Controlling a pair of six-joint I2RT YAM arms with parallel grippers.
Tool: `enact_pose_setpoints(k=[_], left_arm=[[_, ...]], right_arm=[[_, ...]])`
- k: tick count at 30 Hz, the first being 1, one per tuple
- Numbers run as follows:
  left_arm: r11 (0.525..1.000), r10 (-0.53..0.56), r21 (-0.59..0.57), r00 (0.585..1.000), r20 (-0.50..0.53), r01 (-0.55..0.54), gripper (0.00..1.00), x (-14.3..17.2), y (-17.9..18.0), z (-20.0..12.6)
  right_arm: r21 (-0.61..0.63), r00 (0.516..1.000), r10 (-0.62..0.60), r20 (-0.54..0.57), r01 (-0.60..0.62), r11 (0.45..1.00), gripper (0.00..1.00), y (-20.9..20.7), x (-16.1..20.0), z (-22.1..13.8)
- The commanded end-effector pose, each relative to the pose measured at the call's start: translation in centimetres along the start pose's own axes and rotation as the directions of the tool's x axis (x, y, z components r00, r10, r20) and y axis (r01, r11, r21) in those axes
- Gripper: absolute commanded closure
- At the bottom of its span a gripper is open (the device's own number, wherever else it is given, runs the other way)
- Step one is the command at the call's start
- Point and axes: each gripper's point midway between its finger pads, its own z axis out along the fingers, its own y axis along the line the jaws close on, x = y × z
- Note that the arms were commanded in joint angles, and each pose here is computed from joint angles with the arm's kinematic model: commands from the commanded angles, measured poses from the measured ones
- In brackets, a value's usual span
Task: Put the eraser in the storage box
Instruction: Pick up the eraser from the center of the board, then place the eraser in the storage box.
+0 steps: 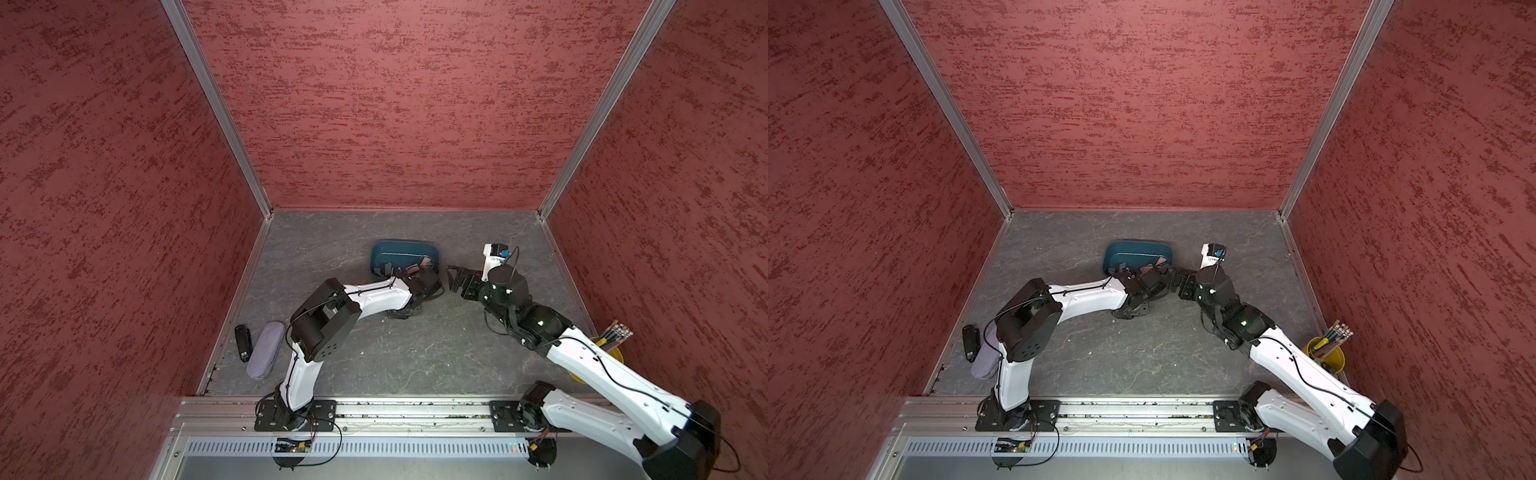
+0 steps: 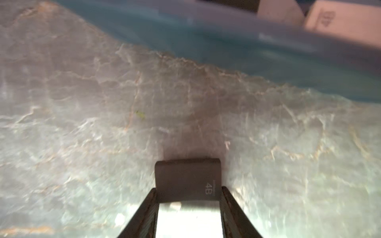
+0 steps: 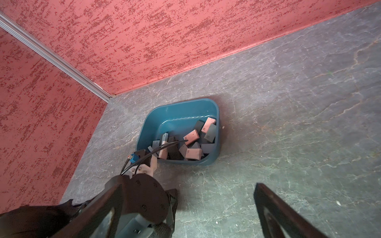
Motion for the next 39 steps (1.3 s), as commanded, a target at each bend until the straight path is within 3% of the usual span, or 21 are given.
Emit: enact_pose_setpoints(k=[1, 11, 19, 28, 39], left_arm=[[1.000, 0.015, 0.012, 0.999, 0.033, -0.016, 0.52, -0.4, 0.3, -1.9], [0.997, 0.036, 0.071, 0.994, 0.102, -0.043, 0.52, -2.3, 0.1, -6.1], [0.989, 0.036, 0.135, 0.983, 0.180, -0.061, 0.50, -7.9, -0.5, -8.1], [0.982, 0.059, 0.162, 0.979, 0.194, -0.091, 0.49, -13.2, -1.8, -5.1], [0.985, 0.084, 0.140, 0.986, 0.142, -0.104, 0.45, -13.5, -2.8, -1.1]], right_arm=[[-0.012, 1.000, 0.012, 0.008, -0.012, 1.000, 0.01, 0.0, -0.1, -0.2], [0.011, 1.000, 0.012, 0.023, -0.012, 1.000, 0.01, -0.5, -0.3, -0.4], [0.024, 0.998, 0.012, 0.054, -0.014, 1.000, 0.01, -0.8, -1.1, -1.2], [0.046, 0.998, 0.009, 0.064, -0.012, 0.999, 0.01, -1.5, -1.1, -1.9], [0.064, 0.998, -0.001, 0.070, -0.003, 0.998, 0.01, -1.9, -1.3, -2.4]])
